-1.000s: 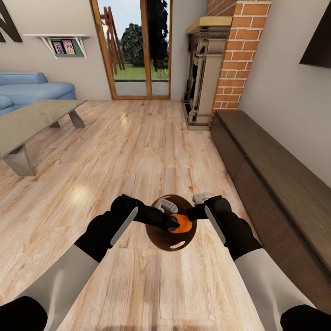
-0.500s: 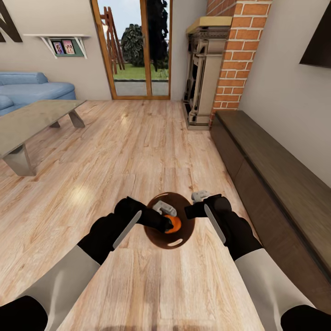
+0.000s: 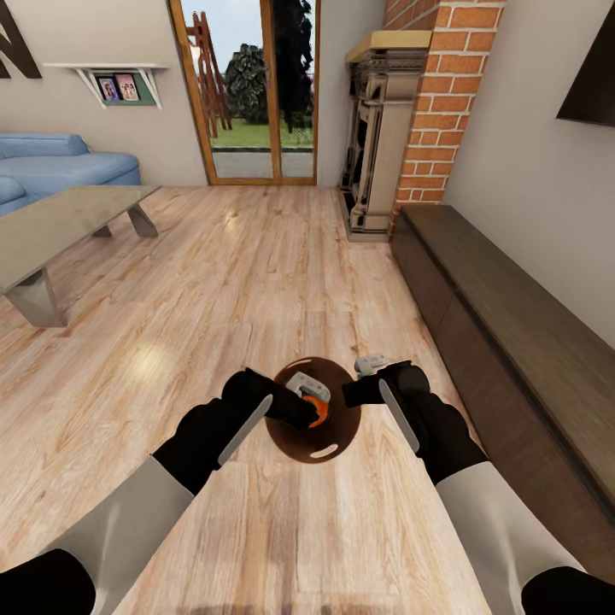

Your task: Put the three can of soda from the living room inside the tash can in the kitchen.

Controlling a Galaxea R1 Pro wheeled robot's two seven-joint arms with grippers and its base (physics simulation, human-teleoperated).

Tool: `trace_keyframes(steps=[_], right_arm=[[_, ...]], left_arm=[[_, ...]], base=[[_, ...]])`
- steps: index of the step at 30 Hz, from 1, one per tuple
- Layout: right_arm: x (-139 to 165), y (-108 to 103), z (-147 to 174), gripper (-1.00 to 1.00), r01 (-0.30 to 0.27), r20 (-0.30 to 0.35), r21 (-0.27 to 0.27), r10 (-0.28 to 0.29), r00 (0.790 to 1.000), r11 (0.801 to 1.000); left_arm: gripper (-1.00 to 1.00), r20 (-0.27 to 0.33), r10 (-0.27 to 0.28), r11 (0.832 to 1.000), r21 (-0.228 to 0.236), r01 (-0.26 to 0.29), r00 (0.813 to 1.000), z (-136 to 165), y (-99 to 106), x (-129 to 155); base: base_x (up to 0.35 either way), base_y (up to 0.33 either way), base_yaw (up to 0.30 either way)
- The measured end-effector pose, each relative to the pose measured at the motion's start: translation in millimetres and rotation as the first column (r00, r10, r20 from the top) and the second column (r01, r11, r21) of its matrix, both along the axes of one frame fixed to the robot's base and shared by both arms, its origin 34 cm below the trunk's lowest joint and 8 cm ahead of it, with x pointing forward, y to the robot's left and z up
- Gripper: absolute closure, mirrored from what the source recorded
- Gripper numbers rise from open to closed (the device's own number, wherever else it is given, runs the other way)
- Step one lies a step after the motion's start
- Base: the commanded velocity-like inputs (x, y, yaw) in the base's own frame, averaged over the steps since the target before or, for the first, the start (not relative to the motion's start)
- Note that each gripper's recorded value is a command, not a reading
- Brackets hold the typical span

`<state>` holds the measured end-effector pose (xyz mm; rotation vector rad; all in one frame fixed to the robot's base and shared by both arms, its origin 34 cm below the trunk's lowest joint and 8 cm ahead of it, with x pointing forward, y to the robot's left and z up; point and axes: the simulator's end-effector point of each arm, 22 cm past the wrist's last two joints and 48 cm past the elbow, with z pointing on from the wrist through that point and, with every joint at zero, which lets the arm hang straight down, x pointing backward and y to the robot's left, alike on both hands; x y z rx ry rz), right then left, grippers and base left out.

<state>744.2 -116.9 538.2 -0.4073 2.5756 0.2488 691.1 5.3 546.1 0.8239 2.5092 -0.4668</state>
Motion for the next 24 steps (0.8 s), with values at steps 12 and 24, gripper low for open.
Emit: trace_keyframes(steps=[12, 24], right_arm=[[-0.9, 2.2, 0.0, 1.00, -0.002, -0.003, 0.007, 0.002, 1.000, 1.000], [-1.3, 3.2, -0.1, 1.00, -0.003, -0.005, 0.011, 0.003, 1.000, 1.000]], left_arm=[[-1.00, -0.001, 0.019, 0.998, 0.061, -0.019, 1.000, -14.7, 5.8, -1.5], [-1.00, -0.002, 0.022, 0.998, 0.057, -0.022, 1.000, -14.2, 6.5, -1.3]], base=[[0.000, 0.000, 0.000], [0.000, 0.000, 0.000]])
